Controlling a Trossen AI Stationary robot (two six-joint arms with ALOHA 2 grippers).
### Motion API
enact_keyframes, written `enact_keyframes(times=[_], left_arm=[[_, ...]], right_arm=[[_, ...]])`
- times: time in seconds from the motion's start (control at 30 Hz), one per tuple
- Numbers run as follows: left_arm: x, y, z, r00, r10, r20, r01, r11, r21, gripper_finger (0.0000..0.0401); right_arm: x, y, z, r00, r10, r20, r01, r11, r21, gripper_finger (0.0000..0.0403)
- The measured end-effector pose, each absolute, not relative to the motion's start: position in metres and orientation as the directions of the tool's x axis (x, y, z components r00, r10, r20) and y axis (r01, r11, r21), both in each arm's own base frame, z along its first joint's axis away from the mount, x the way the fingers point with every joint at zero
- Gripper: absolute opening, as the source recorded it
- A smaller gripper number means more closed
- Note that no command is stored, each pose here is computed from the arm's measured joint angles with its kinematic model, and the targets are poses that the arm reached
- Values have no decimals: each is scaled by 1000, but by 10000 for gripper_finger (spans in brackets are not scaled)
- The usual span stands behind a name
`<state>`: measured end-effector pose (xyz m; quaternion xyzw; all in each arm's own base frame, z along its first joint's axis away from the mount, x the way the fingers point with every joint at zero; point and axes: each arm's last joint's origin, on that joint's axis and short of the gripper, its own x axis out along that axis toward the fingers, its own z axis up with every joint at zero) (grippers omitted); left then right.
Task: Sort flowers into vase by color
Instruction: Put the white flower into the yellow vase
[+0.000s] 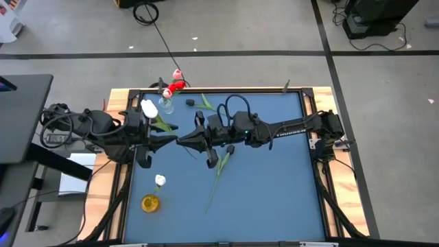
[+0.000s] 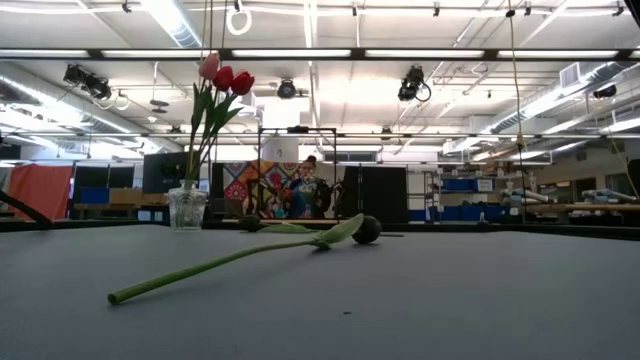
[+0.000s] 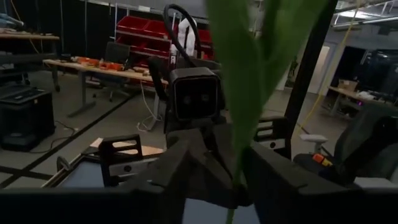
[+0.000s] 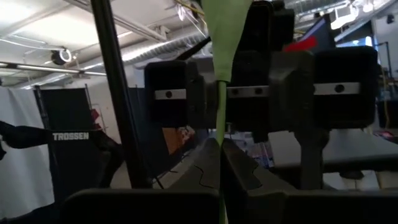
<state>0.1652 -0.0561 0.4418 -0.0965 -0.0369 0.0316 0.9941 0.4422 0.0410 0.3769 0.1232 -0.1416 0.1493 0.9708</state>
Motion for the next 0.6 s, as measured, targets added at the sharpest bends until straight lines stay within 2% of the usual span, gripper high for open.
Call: enact_keyframes(times=[0.23,0.37,0.5,0.6], left_arm=[[160,-54,445,995,57,86,-40,982,-183,80],[157,-53,443,997,40,70,-31,993,-118,19],[148,-50,437,999,37,-8,-38,998,-57,14],[136,-47,429,995,21,-98,-25,999,-44,13]], right_arm=[[444,38,374,929,243,279,-305,930,207,7],[445,32,369,948,220,228,-277,925,261,13],[448,26,361,980,143,140,-187,903,386,40],[449,23,347,999,52,9,-50,883,467,64]])
